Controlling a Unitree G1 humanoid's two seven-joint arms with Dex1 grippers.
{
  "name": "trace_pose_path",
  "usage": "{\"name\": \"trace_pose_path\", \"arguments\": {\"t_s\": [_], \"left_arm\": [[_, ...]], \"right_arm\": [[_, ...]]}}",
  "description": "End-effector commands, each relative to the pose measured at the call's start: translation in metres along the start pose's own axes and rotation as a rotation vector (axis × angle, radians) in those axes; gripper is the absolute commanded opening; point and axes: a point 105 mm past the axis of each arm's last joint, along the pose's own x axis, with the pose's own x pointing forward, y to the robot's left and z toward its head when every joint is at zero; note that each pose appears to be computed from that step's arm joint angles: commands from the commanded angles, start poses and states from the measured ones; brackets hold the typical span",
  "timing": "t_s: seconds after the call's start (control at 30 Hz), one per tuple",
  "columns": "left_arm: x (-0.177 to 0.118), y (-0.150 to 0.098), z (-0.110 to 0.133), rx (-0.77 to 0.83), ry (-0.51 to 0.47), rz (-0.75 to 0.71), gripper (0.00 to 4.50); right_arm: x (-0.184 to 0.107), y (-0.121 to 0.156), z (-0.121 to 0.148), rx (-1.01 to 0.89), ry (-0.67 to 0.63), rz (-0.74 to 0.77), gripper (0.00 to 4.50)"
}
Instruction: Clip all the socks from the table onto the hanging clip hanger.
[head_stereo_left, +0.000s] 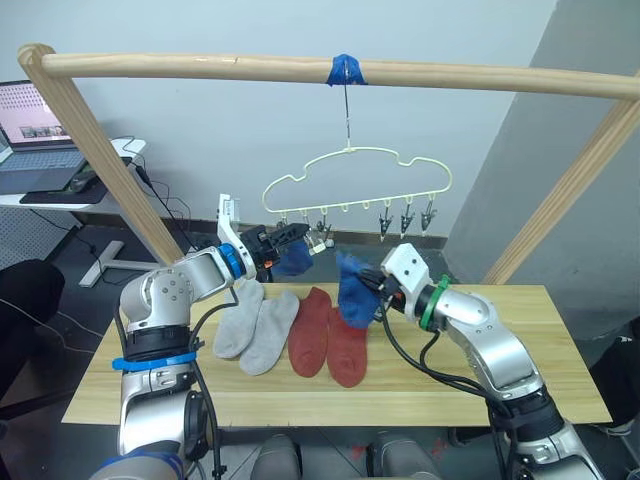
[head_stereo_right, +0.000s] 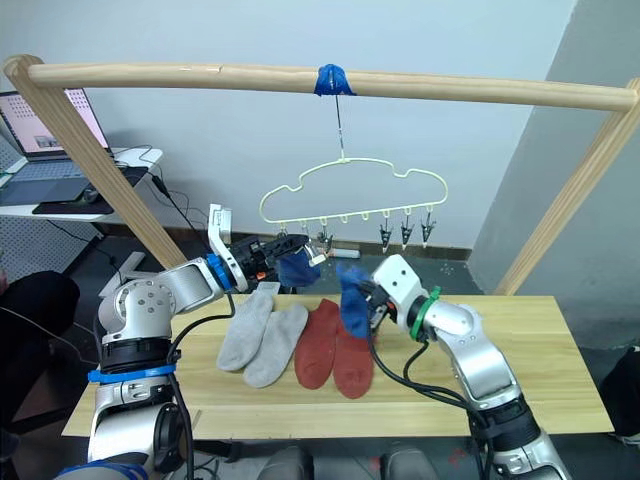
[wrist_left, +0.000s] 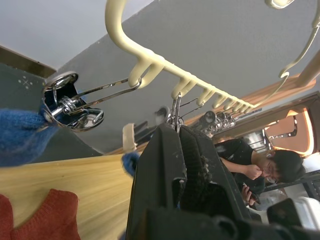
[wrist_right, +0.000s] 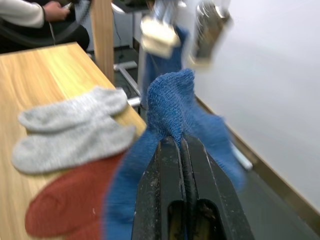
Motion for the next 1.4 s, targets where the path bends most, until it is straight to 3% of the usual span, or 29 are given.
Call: {"name": "trace_pose_path", "arguments": {"t_s": [0.03, 0.8, 1.07, 1.4], "left_arm": [[0.001, -0.003, 0.003, 0.009, -0.005, 0.0, 0.0], [0.004, -0.005, 0.004, 0.046, -0.006, -0.007, 0.0], [0.004, -0.01, 0.002, 0.14, -0.001, -0.034, 0.0], [-0.003, -0.011, 0.001, 0.166, 0.005, -0.033, 3.1]], "right_arm": [[0.004, 0.001, 0.016, -0.039, -0.045, -0.005, 0.02], [0.021, 0.001, 0.034, -0.066, -0.087, -0.005, 0.02], [0.02, 0.0, 0.036, -0.063, -0.094, -0.014, 0.02], [0.027, 0.004, 0.034, -0.027, -0.093, -0.007, 0.0]]}}
